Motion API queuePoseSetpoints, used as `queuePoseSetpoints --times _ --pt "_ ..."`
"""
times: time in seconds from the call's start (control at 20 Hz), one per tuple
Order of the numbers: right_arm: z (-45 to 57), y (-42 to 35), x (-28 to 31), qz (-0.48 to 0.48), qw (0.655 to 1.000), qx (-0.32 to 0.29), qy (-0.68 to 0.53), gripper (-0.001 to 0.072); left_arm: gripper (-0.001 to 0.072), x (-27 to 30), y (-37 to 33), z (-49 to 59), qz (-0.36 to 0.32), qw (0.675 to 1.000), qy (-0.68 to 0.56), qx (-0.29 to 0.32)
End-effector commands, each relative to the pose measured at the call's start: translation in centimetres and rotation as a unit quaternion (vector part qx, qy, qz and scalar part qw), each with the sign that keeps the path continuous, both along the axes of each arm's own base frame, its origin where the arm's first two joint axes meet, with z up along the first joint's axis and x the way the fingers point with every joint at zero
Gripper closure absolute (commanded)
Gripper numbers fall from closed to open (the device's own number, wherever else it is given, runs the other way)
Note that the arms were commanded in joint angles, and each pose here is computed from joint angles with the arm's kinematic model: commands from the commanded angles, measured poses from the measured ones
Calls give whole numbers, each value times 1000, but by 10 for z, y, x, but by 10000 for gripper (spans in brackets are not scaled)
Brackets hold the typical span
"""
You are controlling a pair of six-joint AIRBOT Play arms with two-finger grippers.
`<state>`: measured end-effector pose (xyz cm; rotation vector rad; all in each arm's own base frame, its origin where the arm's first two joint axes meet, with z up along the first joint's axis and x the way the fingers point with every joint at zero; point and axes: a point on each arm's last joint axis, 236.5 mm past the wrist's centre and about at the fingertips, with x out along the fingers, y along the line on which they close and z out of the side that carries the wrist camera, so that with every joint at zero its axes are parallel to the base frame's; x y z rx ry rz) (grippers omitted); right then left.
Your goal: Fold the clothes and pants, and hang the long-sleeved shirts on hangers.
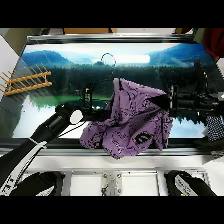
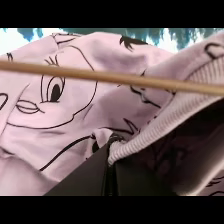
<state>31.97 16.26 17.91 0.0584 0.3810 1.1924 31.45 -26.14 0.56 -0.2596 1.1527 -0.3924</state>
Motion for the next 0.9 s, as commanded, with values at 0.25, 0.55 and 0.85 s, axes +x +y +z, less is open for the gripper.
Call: queuePoseSetpoints --times 0.25,0.55,0.85 --pt "41 1 6 -53 996 71 27 692 692 13 108 44 103 994 -3 25" --pt "63 10 -13 -48 995 82 22 692 692 29 140 58 136 990 -33 23" --pt "72 23 -36 -5 996 89 19 692 691 38 148 63 137 989 -52 25"
